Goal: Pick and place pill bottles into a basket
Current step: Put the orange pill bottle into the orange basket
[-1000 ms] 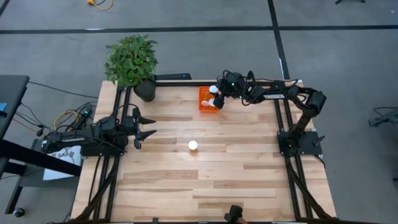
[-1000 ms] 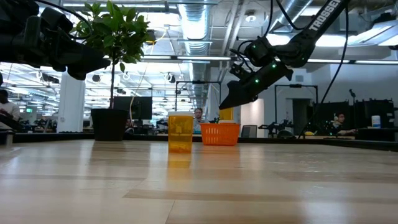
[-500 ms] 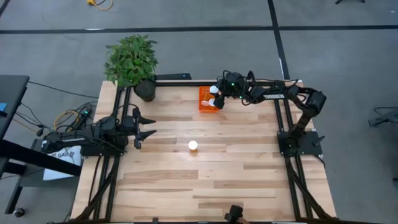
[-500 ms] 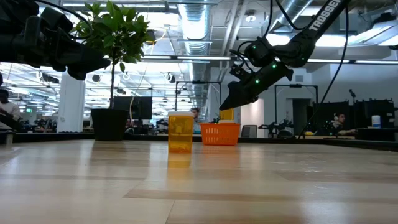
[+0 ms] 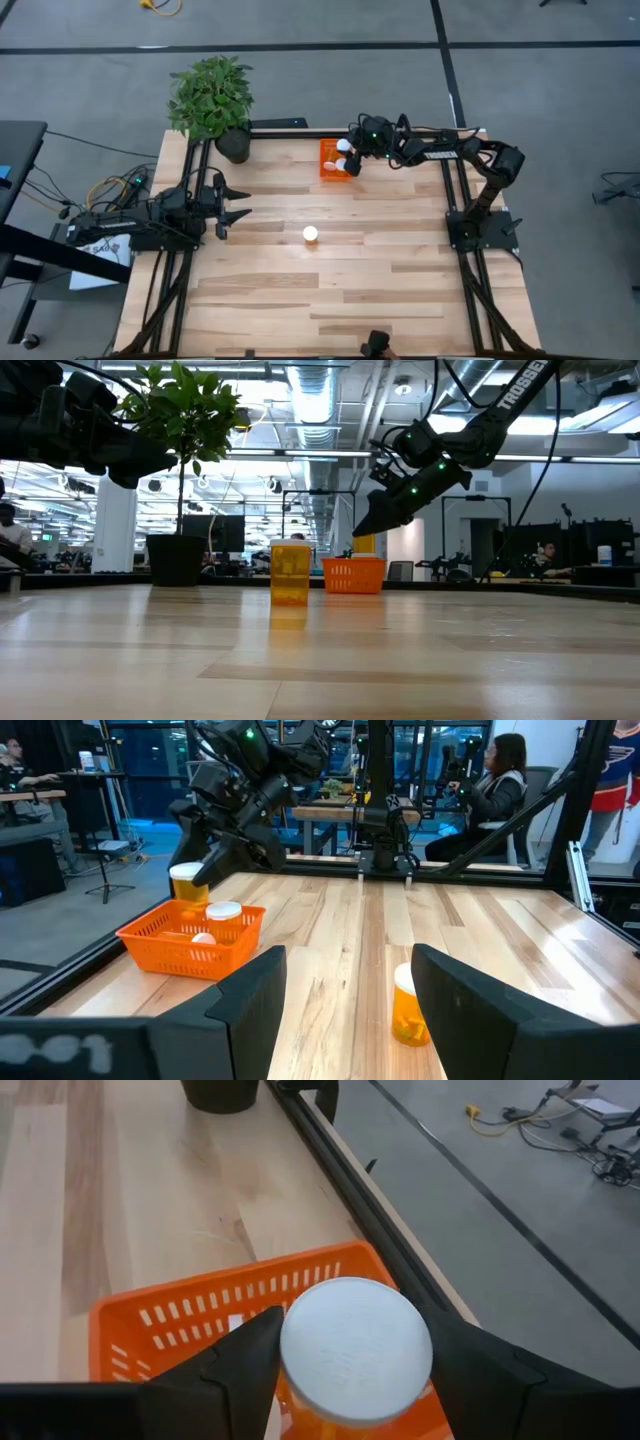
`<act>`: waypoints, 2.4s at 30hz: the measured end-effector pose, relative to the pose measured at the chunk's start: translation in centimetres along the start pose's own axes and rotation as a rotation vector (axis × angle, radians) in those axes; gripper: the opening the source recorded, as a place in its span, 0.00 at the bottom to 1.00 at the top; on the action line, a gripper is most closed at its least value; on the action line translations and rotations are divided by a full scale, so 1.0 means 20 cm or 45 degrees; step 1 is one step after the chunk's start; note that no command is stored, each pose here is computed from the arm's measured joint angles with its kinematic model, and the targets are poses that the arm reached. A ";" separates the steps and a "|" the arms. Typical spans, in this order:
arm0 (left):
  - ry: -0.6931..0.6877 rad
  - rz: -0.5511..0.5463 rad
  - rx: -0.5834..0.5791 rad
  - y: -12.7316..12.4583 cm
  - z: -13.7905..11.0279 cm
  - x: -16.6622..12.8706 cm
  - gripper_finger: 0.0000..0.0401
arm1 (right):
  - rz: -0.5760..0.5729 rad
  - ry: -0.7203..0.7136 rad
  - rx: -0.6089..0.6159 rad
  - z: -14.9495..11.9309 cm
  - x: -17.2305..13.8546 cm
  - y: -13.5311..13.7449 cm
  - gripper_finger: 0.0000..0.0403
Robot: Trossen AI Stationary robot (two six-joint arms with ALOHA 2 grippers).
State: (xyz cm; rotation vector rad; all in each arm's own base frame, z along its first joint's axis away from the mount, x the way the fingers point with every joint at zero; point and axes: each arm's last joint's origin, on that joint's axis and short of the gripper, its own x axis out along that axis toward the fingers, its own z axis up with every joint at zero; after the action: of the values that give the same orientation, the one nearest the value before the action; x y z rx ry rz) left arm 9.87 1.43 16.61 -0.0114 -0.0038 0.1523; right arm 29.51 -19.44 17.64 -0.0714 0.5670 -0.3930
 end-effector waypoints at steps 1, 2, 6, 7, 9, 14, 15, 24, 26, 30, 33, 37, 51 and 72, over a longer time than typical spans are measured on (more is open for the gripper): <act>0.000 0.000 0.000 0.00 0.00 0.00 0.52 | 0.000 0.005 0.002 0.00 0.00 0.00 0.55; 0.000 0.000 0.000 0.00 0.00 0.00 0.52 | 0.000 0.014 0.004 -0.01 0.00 0.00 0.55; 0.000 0.000 0.000 0.00 0.00 0.00 0.52 | 0.015 0.033 0.012 -0.02 0.00 -0.01 0.55; 0.000 0.000 0.000 0.00 0.00 0.00 0.52 | 0.014 0.030 0.013 -0.02 0.00 -0.02 0.56; -0.001 0.000 0.000 0.00 0.00 0.00 0.52 | 0.012 0.025 0.012 -0.02 0.00 -0.02 0.56; 0.000 0.000 0.000 0.00 0.00 0.00 0.52 | 0.010 0.024 0.023 -0.02 0.00 -0.03 0.60; 0.000 0.000 0.000 0.00 0.00 0.00 0.52 | 0.010 0.024 0.025 -0.02 0.00 -0.03 0.61; 0.000 0.000 0.000 0.00 0.00 0.00 0.52 | 0.006 0.015 0.022 -0.01 0.00 -0.03 0.62; 0.000 0.000 0.000 0.00 0.00 0.00 0.52 | -0.009 0.007 0.013 -0.01 0.00 -0.03 0.62; 0.000 0.000 0.000 0.00 0.00 0.00 0.52 | -0.041 -0.016 -0.017 0.01 -0.02 -0.03 0.62; 0.001 0.000 0.000 0.00 0.00 0.00 0.52 | -0.032 -0.068 -0.037 0.07 -0.05 0.00 0.62; 0.000 0.000 0.000 0.00 0.00 0.00 0.52 | 0.022 -0.139 -0.075 0.17 -0.12 0.09 0.62; 0.000 0.000 0.000 0.00 0.00 0.00 0.52 | 0.317 0.151 0.059 0.23 -0.46 0.43 0.62; -0.188 -0.007 -0.086 0.00 0.07 -0.01 0.52 | 0.274 0.090 0.307 -0.28 -0.82 0.76 0.62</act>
State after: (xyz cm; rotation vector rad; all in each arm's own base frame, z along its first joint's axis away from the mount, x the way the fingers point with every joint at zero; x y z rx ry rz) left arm 9.75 1.42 18.03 -0.0674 -0.1567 0.1470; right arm 19.06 1.07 18.53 0.2341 0.5871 -0.2527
